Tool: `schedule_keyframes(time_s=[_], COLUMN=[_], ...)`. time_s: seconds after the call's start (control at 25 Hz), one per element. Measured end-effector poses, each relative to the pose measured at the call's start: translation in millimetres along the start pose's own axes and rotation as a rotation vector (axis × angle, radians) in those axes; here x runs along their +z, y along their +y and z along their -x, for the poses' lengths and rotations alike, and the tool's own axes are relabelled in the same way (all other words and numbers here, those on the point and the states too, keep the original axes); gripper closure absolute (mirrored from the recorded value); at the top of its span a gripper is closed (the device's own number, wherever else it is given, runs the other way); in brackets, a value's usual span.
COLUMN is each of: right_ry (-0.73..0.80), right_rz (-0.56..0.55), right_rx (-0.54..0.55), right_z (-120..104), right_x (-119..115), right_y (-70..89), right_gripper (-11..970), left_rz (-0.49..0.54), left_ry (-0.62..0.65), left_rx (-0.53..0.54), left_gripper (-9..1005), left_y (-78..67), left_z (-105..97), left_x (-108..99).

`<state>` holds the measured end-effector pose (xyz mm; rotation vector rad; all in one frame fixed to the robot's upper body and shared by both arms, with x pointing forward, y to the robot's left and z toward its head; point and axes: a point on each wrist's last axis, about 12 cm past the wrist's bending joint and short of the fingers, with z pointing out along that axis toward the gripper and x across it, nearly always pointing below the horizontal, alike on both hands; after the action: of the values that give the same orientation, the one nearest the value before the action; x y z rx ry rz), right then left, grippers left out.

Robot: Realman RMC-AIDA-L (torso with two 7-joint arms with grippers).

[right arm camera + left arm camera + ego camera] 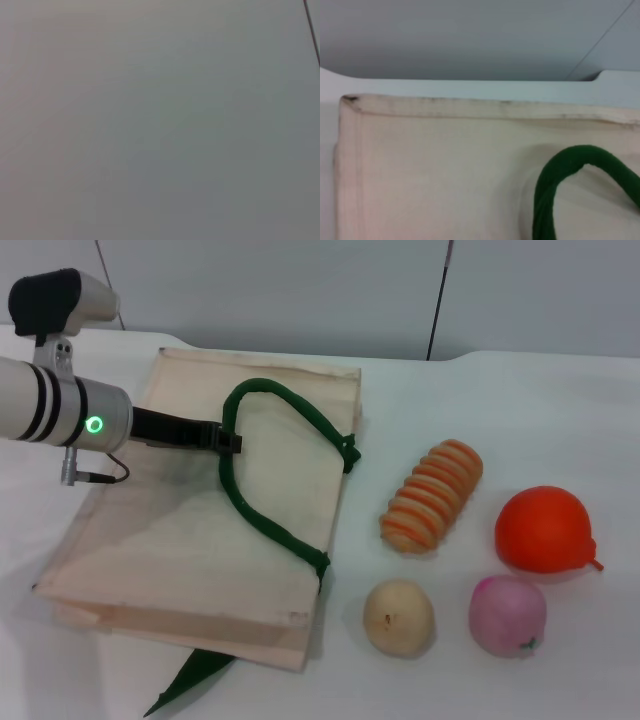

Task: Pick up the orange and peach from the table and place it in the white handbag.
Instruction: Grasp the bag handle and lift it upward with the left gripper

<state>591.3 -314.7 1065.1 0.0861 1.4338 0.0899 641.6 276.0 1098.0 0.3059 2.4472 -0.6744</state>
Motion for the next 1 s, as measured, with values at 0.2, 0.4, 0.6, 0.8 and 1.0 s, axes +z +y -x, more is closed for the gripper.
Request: schedule_keyframes(time_s=[0.2, 0.4, 0.6, 0.8, 1.0], right_ry=[-0.001, -0.002, -0.002, 0.0, 0.015], right_rz=[0.001, 0.002, 0.002, 0.001, 0.07], right_rx=[0.001, 0.001, 0.001, 0.0, -0.012], right_z=[0.2, 0.3, 0.3, -0.1, -1.2], right_x=[0.4, 0.5, 0.4, -0.4, -1.4], right_y=[0.6, 0.7, 0.6, 0.0, 4.4], right_gripper=[71, 70, 70, 70, 70], left_rz=[0.012, 0.026, 0.024, -0.019, -0.143], left_ry=[0.007, -0.004, -0.018, -0.081, -0.17], left_rx=[-0.005, -0.006, 0.0, -0.005, -0.005], left_gripper=[694, 800, 858, 867, 867], left_y=[0.4, 1.9, 1.9, 1.2, 2.3], left_z=[0.8, 2.2, 1.9, 2.9, 3.1], left_x=[2.6, 2.6, 3.2, 0.7, -15.1])
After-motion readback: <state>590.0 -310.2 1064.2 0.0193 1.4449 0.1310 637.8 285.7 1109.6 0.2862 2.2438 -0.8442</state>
